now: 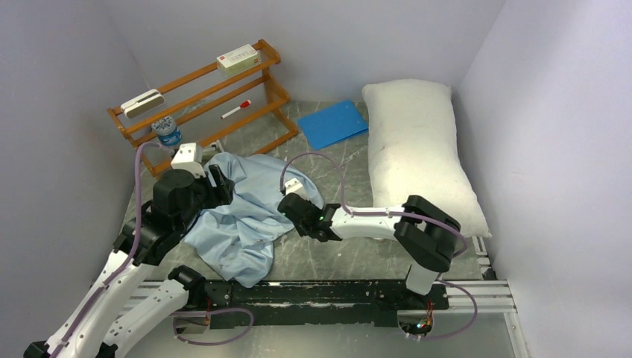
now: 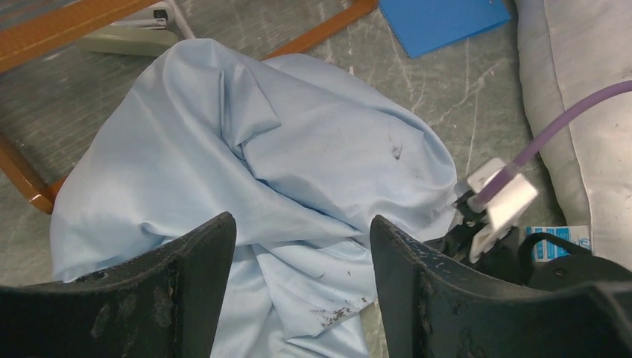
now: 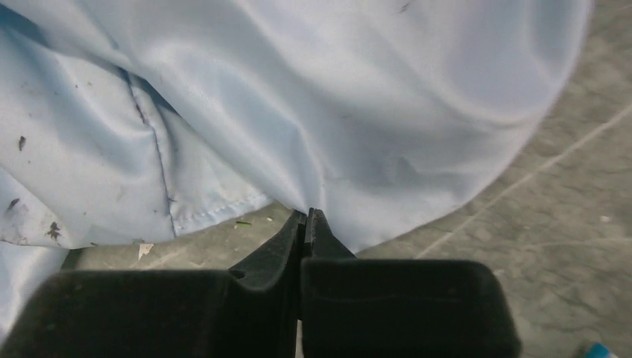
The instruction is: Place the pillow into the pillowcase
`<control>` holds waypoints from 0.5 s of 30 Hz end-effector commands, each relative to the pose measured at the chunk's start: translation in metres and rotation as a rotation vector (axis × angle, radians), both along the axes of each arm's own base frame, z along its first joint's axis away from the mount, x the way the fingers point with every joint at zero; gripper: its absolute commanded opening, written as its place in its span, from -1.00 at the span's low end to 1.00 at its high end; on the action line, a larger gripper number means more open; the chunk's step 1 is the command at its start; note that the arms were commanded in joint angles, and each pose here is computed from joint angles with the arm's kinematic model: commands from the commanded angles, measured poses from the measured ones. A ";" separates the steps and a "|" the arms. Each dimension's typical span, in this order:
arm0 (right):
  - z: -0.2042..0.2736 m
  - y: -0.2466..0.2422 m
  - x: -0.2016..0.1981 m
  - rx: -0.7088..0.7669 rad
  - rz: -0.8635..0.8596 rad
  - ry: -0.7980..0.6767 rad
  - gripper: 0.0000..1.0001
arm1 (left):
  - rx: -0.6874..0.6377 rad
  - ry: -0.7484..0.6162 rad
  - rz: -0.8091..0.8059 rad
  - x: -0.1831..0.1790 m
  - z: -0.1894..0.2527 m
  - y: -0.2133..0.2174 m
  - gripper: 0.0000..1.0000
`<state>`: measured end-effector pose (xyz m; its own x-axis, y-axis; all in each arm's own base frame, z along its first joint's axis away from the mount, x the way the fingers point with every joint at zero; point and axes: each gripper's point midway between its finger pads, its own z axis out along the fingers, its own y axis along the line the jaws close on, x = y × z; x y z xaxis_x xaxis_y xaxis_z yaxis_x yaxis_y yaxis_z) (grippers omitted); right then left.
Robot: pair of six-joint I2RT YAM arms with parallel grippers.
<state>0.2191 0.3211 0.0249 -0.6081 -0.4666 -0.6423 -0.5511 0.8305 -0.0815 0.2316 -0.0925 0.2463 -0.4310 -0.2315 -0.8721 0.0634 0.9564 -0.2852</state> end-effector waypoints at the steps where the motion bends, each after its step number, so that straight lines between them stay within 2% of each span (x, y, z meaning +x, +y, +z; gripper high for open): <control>1: 0.053 -0.004 0.024 0.052 -0.067 -0.163 -1.00 | -0.013 -0.002 -0.002 0.000 0.003 -0.002 0.41; 15: 0.288 -0.041 0.054 0.449 -0.219 -0.549 -1.00 | -0.063 0.084 -0.127 0.002 -0.027 -0.034 0.35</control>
<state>0.2600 0.2991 0.2513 -0.3045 -0.0893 -0.9483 -0.4047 0.9134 0.0440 0.2329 -0.1109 0.2271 -0.5085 -0.2169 -0.8333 0.1065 0.9445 -0.3108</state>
